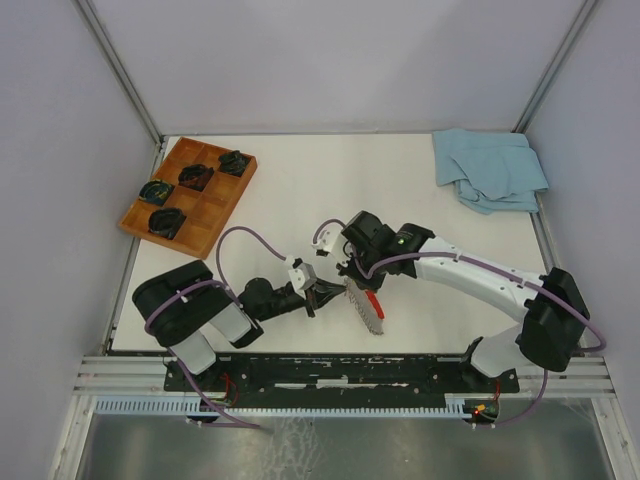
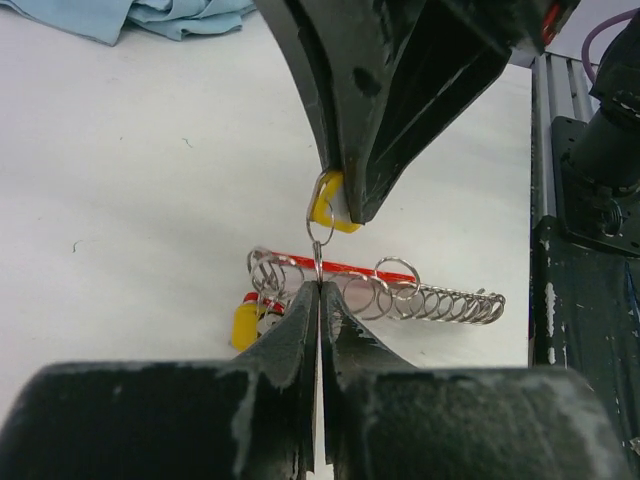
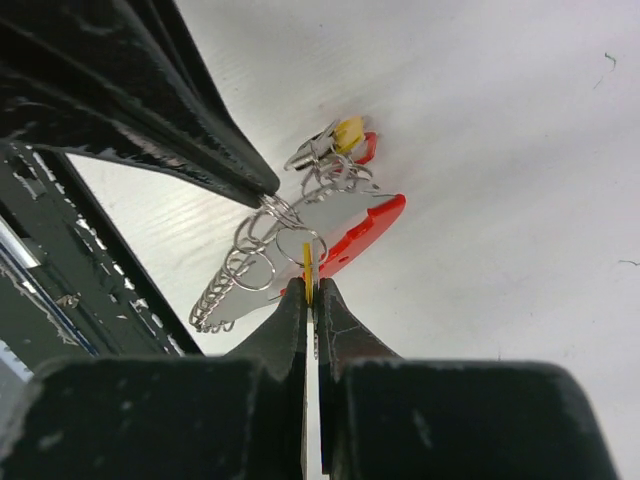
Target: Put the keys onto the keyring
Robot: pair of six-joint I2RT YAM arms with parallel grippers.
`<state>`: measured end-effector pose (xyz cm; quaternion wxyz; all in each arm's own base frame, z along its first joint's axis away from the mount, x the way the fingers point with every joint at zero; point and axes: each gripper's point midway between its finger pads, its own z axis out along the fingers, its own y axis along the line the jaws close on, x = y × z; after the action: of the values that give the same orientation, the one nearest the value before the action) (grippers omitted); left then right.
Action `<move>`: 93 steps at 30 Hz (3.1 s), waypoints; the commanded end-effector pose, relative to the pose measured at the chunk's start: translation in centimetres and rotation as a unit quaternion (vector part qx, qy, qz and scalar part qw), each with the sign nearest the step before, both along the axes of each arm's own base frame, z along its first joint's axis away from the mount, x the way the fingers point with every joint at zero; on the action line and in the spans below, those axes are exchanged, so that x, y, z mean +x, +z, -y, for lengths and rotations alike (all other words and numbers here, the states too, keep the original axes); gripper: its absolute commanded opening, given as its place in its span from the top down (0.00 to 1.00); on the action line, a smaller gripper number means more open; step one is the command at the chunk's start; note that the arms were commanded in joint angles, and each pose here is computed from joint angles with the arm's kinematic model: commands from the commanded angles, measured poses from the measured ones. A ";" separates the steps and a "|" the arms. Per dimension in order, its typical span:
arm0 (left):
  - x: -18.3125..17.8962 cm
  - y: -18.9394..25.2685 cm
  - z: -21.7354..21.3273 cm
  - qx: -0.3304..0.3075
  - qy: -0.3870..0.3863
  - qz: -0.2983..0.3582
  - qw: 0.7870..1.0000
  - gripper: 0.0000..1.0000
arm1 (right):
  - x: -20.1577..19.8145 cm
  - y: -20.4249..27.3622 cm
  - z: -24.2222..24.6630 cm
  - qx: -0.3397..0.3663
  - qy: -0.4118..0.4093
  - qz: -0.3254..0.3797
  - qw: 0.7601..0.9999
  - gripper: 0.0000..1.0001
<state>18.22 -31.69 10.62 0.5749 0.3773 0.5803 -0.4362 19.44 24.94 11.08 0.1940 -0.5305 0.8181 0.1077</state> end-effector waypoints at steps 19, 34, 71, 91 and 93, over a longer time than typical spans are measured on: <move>-0.4 5.6 1.6 -0.089 -0.033 0.059 0.994 0.59 | 0.2 2.1 -2.6 0.056 0.013 0.024 0.998 0.99; 0.5 4.7 2.0 -0.081 -0.021 0.053 0.995 0.88 | -0.3 2.4 -2.7 0.052 0.031 0.022 0.998 0.99; -0.6 5.4 1.2 -0.045 -0.014 0.105 0.993 0.97 | 1.7 0.8 1.2 -0.008 0.005 0.010 1.000 0.99; -2.0 6.3 1.6 -0.038 -0.058 0.138 0.988 0.97 | 1.2 1.8 0.3 0.037 -0.007 -0.021 0.999 0.99; -2.4 6.4 1.8 -0.035 -0.071 0.148 0.986 0.97 | 1.5 1.9 -0.5 0.046 -0.002 -0.024 0.999 0.99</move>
<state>17.34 -32.65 14.38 0.6139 0.4137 0.5174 -0.4292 19.15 24.28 11.88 0.1797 -0.5290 0.8154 0.1518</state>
